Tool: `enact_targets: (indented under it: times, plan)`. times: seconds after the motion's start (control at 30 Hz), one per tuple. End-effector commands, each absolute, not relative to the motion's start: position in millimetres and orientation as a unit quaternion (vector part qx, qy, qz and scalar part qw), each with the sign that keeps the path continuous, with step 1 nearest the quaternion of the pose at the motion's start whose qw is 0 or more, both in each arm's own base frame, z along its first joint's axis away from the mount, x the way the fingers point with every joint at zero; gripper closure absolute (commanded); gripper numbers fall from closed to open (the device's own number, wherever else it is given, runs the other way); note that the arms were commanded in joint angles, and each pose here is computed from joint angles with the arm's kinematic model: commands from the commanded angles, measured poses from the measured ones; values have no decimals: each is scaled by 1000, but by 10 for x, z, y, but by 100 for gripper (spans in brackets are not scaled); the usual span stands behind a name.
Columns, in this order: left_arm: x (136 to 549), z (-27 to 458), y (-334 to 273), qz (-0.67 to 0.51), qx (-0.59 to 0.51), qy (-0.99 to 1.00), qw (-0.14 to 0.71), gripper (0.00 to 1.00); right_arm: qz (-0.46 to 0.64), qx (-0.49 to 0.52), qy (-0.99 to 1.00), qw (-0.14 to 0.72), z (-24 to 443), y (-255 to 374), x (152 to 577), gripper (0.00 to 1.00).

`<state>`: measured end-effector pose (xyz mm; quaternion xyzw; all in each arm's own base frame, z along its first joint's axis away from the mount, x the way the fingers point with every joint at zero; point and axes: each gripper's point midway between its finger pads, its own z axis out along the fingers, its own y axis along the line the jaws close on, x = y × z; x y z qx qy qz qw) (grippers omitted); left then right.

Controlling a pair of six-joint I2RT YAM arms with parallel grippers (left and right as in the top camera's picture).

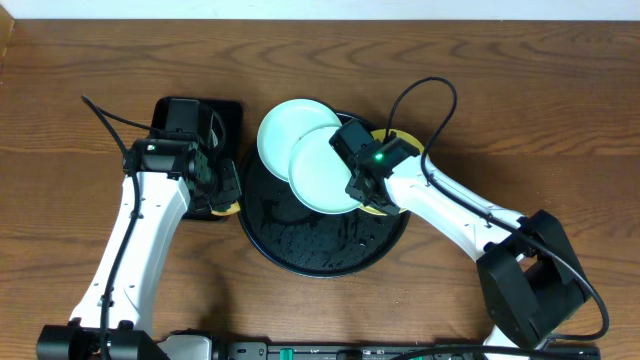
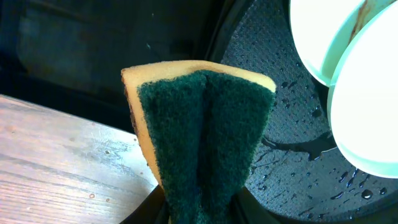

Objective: Clean dirty plates on tray and stack at the side

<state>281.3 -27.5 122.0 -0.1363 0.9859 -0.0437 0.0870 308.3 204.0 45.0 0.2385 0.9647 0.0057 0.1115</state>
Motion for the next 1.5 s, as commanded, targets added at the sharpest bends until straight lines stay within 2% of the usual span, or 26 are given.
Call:
enact_targets:
  times: [0.0,0.23,0.33,0.47,0.53,0.87,1.47]
  plan:
    - [2843,1254,-242,-38,-131,986,93,75,18,230,967,111,453,2043,3082,60]
    - [2833,1252,-241,-37,-131,987,91,75,39,229,966,111,352,2108,3083,67]
    - [2828,1251,-241,-37,-131,987,90,75,44,230,966,115,352,2123,3103,79]
    - [2823,1250,-240,-37,-131,987,89,75,50,230,964,122,362,2144,3143,87]
    - [2817,1249,-240,-37,-131,987,88,75,53,230,963,126,368,2158,3164,99]
    - [2788,1244,-238,-36,-131,987,82,75,49,225,964,135,351,2148,3203,99]
    - [2790,1244,-238,-36,-131,987,83,75,27,139,974,177,519,2139,3387,98]
